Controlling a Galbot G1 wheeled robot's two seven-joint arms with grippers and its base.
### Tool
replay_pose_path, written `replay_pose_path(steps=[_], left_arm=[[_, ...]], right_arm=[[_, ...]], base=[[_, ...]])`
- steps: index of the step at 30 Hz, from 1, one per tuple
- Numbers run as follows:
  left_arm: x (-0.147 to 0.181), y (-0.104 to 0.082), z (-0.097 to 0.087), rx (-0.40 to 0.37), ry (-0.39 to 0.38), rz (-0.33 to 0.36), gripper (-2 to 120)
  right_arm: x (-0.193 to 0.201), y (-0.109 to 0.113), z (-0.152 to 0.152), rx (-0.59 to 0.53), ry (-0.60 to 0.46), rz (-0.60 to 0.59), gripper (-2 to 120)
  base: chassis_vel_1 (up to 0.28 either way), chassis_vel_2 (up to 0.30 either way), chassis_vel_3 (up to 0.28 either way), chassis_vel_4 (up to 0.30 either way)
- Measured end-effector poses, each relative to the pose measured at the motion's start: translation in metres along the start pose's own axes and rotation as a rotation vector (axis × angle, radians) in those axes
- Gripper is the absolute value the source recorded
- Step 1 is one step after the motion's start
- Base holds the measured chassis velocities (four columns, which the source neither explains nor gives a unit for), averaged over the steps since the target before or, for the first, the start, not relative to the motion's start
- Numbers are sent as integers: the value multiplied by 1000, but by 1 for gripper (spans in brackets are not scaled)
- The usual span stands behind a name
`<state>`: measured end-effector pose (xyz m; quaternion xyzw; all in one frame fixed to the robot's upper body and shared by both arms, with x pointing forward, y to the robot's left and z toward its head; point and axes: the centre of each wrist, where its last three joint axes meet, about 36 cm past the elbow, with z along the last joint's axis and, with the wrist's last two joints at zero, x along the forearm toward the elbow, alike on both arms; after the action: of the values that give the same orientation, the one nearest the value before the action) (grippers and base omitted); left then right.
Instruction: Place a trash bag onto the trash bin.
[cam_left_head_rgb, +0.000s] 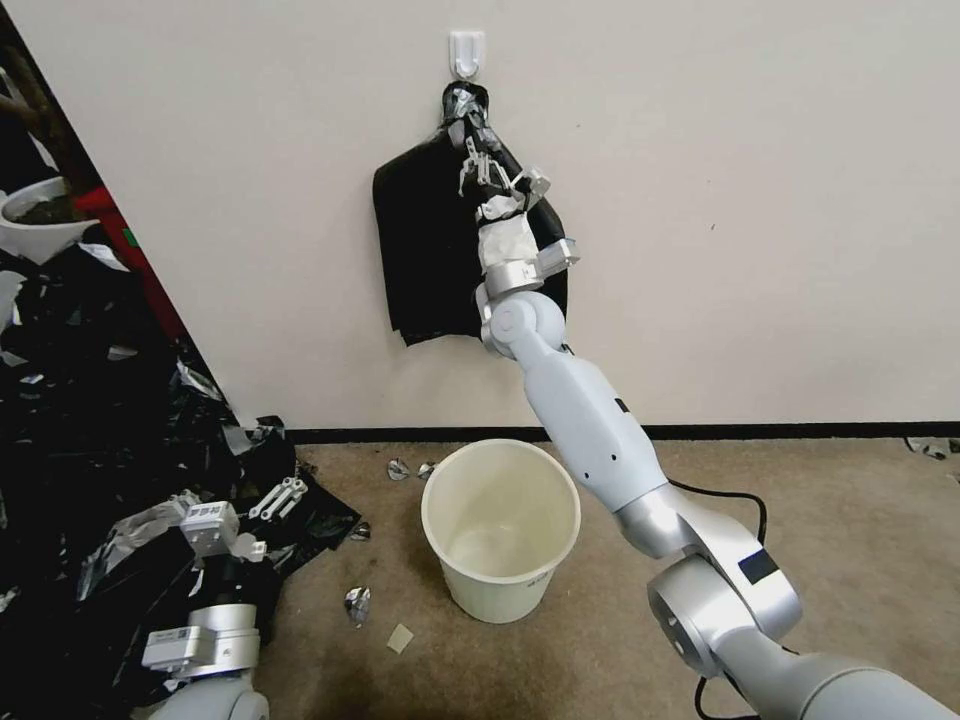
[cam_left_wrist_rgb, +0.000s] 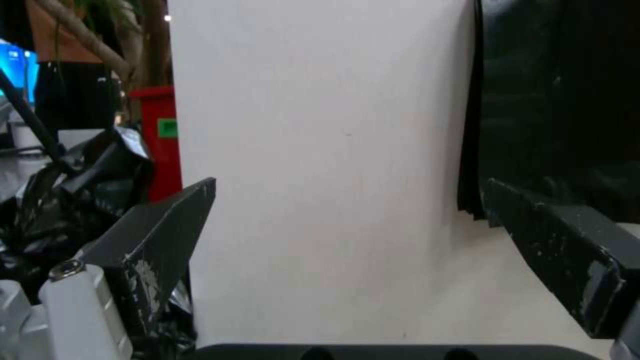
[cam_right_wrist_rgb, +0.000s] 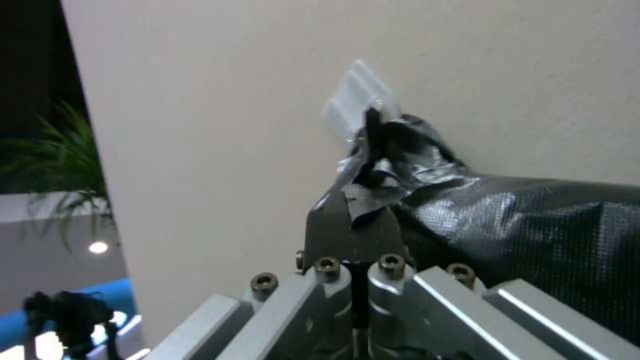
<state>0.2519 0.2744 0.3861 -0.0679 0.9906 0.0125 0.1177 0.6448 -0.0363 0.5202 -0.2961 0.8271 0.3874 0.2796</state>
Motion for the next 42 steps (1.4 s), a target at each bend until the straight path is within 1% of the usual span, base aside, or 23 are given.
replay_pose_path(steps=[1,4,6,7,9,10,11,14,15,18,19,22,23,24,25,26,28,29,31,34,37,38,42], left_arm=[[0,0,0,0,0,0,100],[0,0,1,1,2,-1,100],[0,-1,2,1,4,-2,100],[0,-1,2,1,4,-2,100],[1,-1,4,1,7,-3,100],[1,-1,5,1,7,-3,100],[1,-1,5,1,7,-3,100],[0,-1,5,1,5,-3,100],[0,-1,5,1,5,-3,100],[-3,0,6,4,0,-3,100],[-3,0,6,4,0,-3,100],[-6,1,6,5,-1,-3,100],[-7,2,7,5,-1,-3,100],[-8,4,8,7,0,-3,100],[-8,4,8,7,0,-3,100],[-9,6,9,6,3,0,100],[-11,10,11,3,6,3,100],[-11,10,11,3,6,3,100],[-15,13,13,4,8,7,100],[-20,16,13,18,9,9,100],[-29,15,9,72,0,21,100],[-29,15,9,72,0,21,100],[-44,11,-9,139,-54,67,100]], right_arm=[[0,0,0,0,0,0,0],[7,11,0,-45,-18,-45,0],[19,23,1,-90,-29,-88,0],[19,23,1,-90,-29,-88,0],[42,27,1,-114,-21,-129,0],[59,25,0,-115,-8,-143,0],[59,25,0,-115,-8,-143,0],[111,16,2,-94,43,-137,0],[111,16,2,-94,43,-137,0],[151,9,-1,-77,75,-126,0],[151,9,-1,-77,75,-126,0],[173,11,-7,-72,79,-130,0],[181,14,-10,-76,76,-133,0],[193,24,-14,-90,67,-137,0],[193,24,-14,-90,67,-137,0],[205,38,-18,-118,56,-145,0],[221,54,-22,-142,50,-175,0],[221,54,-22,-142,50,-175,0],[237,61,-26,-141,60,-219,0],[253,60,-29,-120,85,-249,0],[273,54,-31,-80,134,-276,0],[273,54,-31,-80,134,-276,0],[269,41,-34,-11,154,-282,0]], base=[[0,0,0,0],[0,0,0,0],[0,0,0,0],[0,0,0,0],[0,0,0,0],[0,0,0,0],[0,0,0,0],[0,0,0,0],[0,0,0,0],[0,0,0,0],[0,0,0,0],[0,0,0,0],[0,0,0,0],[0,0,0,0],[0,0,0,0],[0,0,0,0],[0,0,0,0],[0,0,0,0],[0,0,0,0],[0,0,0,0],[0,0,0,0],[0,0,0,0],[0,0,0,0]])
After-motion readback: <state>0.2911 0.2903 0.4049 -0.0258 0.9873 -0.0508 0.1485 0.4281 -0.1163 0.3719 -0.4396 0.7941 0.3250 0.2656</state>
